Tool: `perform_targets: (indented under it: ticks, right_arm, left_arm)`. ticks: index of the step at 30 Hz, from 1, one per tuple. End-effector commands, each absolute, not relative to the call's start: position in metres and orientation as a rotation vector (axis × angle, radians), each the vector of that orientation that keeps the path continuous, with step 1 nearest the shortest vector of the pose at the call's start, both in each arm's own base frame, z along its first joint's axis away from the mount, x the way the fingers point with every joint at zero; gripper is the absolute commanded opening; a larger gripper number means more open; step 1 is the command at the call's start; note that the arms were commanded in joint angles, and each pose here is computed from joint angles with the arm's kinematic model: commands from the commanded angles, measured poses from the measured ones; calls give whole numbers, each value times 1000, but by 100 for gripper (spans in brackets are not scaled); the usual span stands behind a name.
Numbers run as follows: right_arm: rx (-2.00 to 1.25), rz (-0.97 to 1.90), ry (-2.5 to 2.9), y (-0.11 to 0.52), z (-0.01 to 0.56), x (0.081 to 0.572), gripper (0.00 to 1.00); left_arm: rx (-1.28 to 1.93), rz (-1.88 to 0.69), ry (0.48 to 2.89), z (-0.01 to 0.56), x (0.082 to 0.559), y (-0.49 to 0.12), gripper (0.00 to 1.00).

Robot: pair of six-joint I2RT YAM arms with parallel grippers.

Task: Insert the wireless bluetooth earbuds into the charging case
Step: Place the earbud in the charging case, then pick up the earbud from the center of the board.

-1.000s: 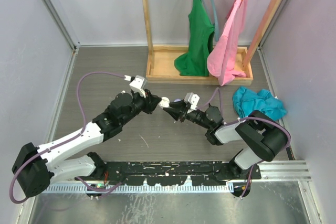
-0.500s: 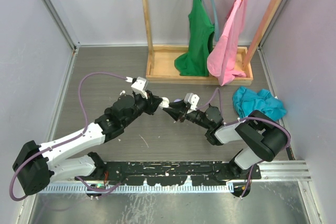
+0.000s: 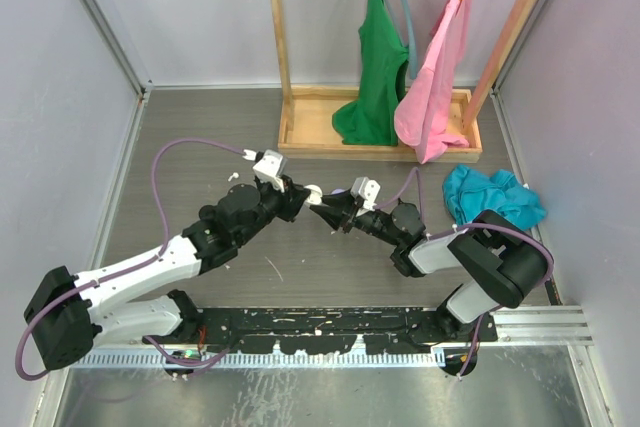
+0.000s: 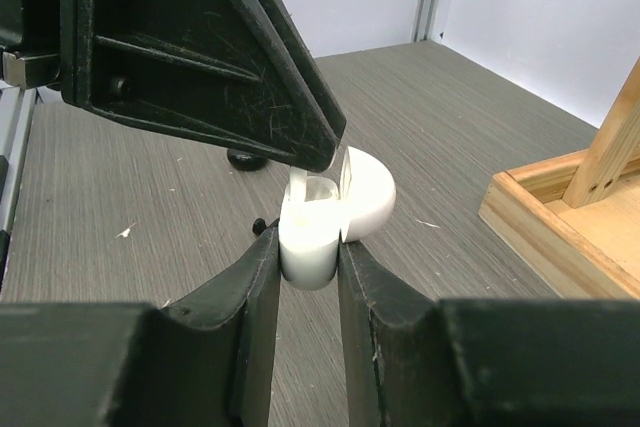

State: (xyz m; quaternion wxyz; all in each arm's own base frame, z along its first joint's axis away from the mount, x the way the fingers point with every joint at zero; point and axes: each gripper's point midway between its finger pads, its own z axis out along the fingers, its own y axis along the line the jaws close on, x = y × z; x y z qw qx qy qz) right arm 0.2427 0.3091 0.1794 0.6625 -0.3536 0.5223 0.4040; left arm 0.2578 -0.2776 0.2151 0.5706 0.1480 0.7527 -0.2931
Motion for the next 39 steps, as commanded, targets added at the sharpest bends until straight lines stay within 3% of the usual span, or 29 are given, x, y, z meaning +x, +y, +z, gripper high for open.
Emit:
perform_targets:
  ticks: [1, 14, 23, 31, 39]
  right_arm:
    - [-760, 901, 1019, 311, 224, 244, 1]
    - [-760, 876, 1042, 308, 215, 245, 1]
    - [-741, 817, 1089, 294, 200, 246, 1]
    - [-742, 796, 1109, 281, 196, 236, 1]
    - [-768, 742, 1150, 272, 185, 233, 1]
  left_arm:
    - [344, -683, 1718, 230, 260, -281, 11]
    - [341, -720, 1710, 252, 250, -280, 47]
    - [338, -474, 1776, 261, 267, -240, 56]
    - [248, -210, 1994, 212, 316, -184, 61]
    - [169, -102, 2193, 168, 360, -141, 65]
